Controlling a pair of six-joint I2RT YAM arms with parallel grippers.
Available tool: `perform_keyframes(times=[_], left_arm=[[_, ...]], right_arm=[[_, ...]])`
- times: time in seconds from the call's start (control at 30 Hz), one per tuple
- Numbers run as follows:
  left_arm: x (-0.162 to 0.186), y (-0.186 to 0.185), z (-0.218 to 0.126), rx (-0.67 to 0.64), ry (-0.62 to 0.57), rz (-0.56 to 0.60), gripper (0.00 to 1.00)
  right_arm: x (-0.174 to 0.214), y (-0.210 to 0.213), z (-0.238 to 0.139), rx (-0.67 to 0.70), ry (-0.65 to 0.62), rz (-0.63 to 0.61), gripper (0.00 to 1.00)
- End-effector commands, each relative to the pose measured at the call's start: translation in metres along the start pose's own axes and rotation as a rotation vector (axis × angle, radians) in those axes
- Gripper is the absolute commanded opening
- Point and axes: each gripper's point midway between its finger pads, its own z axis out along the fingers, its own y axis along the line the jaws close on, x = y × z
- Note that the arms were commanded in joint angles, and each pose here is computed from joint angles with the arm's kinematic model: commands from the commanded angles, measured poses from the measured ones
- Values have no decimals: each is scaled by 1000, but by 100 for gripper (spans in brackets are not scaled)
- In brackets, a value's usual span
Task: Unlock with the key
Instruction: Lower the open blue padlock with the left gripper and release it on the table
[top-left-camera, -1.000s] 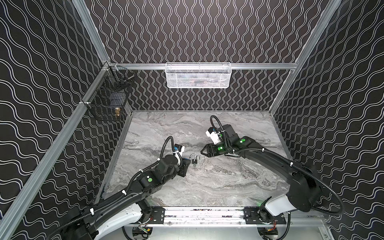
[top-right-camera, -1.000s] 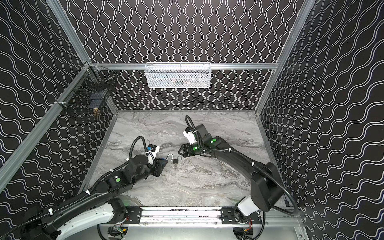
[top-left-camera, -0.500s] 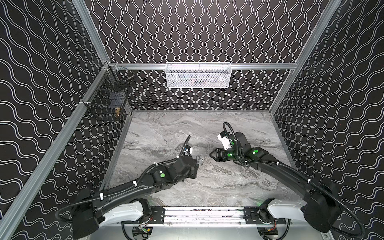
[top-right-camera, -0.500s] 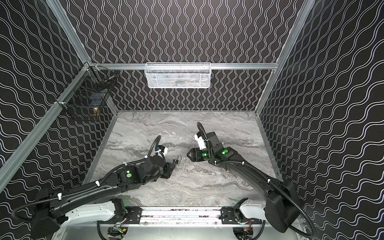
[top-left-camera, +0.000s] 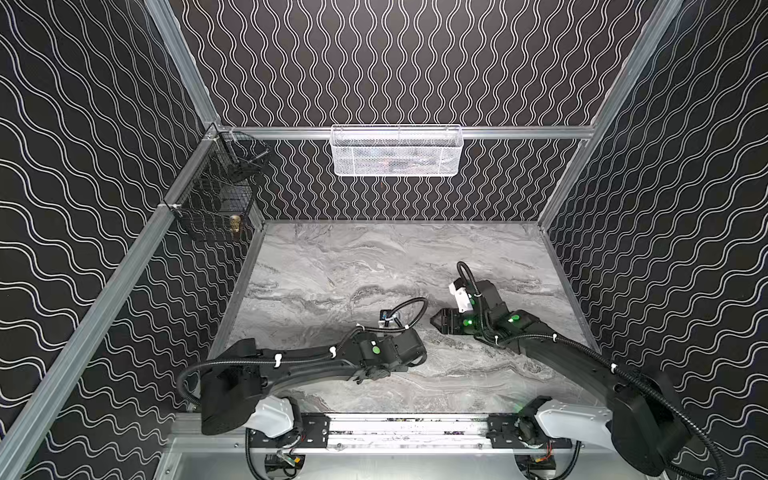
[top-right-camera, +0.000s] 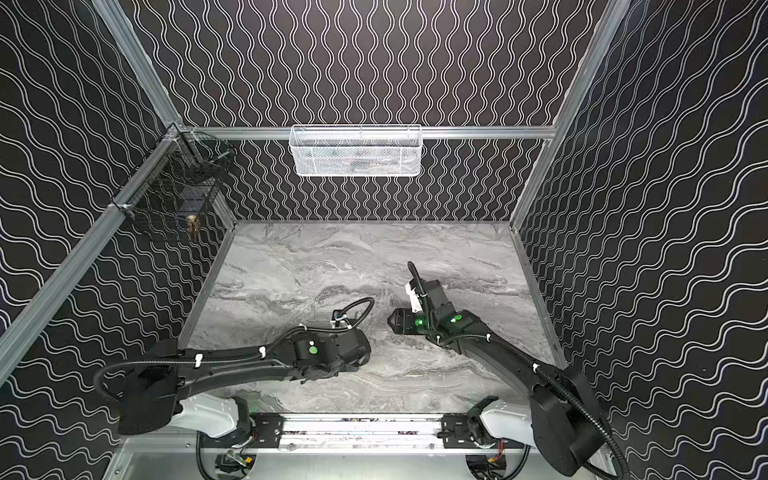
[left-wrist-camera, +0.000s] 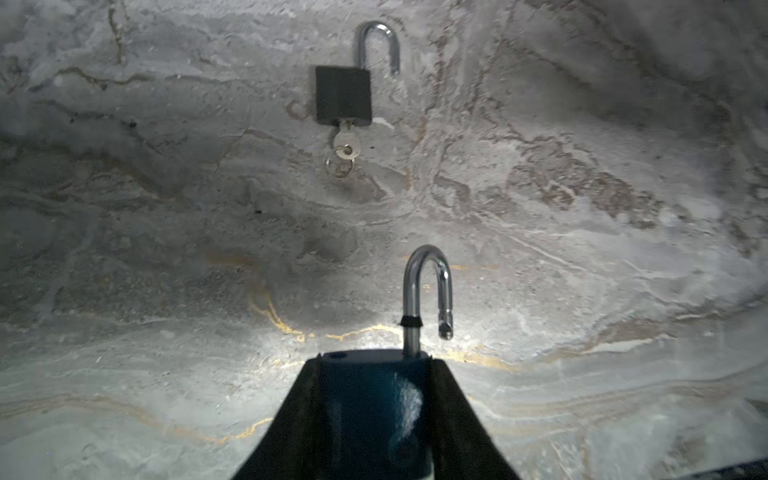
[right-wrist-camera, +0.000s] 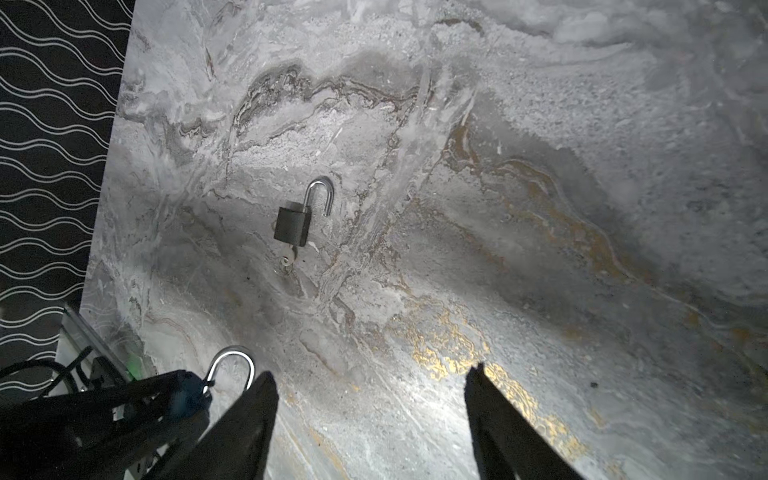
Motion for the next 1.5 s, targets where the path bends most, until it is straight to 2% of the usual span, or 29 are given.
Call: perform_keyframes(times=[0.0, 0.53, 0.77, 0.97, 1.27, 1.47], left_arm=[[3, 5, 8, -47, 2, -54, 0], [8, -1, 42, -71, 76, -32, 1], [22, 1, 52, -86, 138, -3, 6], [26, 2, 56, -90, 154, 7, 22], [27, 5, 55, -80, 155, -12, 60], [25, 2, 52, -49, 150, -19, 72]], right_arm=[[-17, 9, -2, -43, -77, 11, 74], [-24, 3, -1, -77, -91, 50, 74], [-24, 2, 0, -89, -87, 59, 74], [-25, 0, -2, -89, -92, 56, 74], [-26, -8, -3, -85, -101, 74, 75], [-27, -9, -5, -92, -107, 85, 75]])
